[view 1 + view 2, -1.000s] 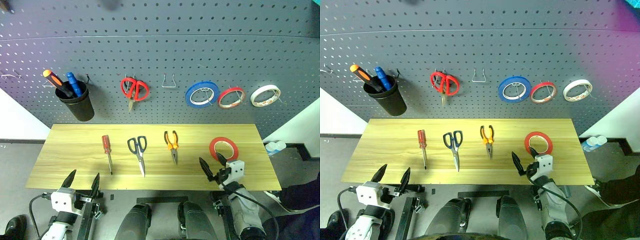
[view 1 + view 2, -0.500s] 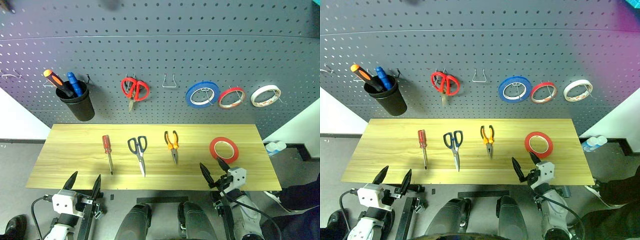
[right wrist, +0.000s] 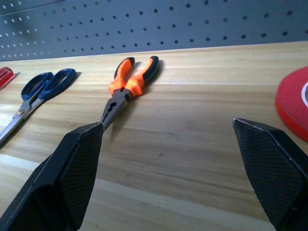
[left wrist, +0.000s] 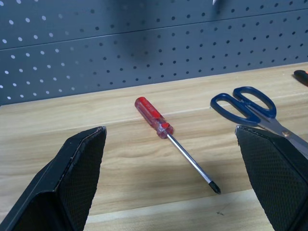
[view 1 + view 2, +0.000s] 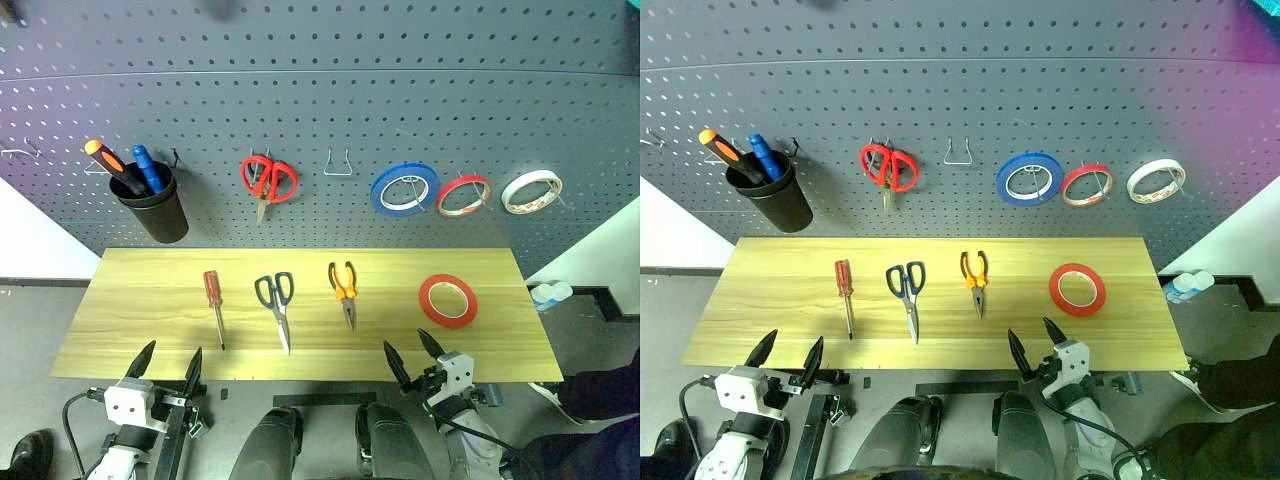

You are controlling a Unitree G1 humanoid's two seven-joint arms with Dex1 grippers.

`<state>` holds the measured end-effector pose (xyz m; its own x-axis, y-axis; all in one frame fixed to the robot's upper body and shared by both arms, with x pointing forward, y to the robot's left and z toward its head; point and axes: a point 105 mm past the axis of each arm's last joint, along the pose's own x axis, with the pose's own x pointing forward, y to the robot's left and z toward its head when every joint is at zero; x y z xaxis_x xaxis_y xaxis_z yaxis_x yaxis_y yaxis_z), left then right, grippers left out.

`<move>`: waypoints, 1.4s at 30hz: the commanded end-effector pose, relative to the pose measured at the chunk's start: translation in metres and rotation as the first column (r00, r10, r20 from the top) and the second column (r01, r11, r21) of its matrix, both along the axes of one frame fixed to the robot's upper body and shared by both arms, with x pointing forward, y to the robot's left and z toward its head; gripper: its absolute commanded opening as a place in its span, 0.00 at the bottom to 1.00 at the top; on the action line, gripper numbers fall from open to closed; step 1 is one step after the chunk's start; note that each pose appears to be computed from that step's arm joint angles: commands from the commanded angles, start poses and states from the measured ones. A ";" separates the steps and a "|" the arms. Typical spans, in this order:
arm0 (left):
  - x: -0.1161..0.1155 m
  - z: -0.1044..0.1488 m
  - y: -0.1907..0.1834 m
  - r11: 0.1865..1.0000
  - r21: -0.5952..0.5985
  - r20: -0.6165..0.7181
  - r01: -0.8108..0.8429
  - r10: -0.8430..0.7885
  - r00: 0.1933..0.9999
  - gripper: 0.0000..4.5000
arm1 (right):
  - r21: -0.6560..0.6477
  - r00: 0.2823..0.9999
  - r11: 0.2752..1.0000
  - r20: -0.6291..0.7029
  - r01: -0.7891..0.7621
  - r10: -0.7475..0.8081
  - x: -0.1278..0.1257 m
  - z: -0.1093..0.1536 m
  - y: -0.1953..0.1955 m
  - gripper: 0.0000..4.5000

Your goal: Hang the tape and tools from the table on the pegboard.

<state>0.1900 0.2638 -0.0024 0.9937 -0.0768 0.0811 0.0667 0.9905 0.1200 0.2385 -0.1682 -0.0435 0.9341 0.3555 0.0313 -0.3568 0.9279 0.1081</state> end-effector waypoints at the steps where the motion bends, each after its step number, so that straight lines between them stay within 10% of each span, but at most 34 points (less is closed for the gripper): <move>1: -0.002 0.007 0.006 1.000 0.027 0.027 -0.009 0.008 1.000 1.00 | -0.013 0.999 1.000 0.054 0.001 0.000 0.008 0.015 -0.002 1.00; 13: 0.003 0.009 0.007 1.000 0.030 0.036 -0.003 0.002 0.999 1.00 | -0.011 0.997 1.000 0.081 0.010 -0.009 0.051 0.050 -0.025 1.00; 42: 0.012 0.005 -0.008 0.988 -0.040 0.011 0.146 -0.146 0.989 1.00 | -0.007 0.997 1.000 0.073 0.017 -0.017 0.037 0.041 -0.031 1.00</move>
<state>0.2036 0.2583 0.0013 0.9813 -0.1656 0.0979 0.1580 0.9841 0.0809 0.2772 -0.1931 -0.0071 0.9345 0.3493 0.0689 -0.3545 0.9308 0.0892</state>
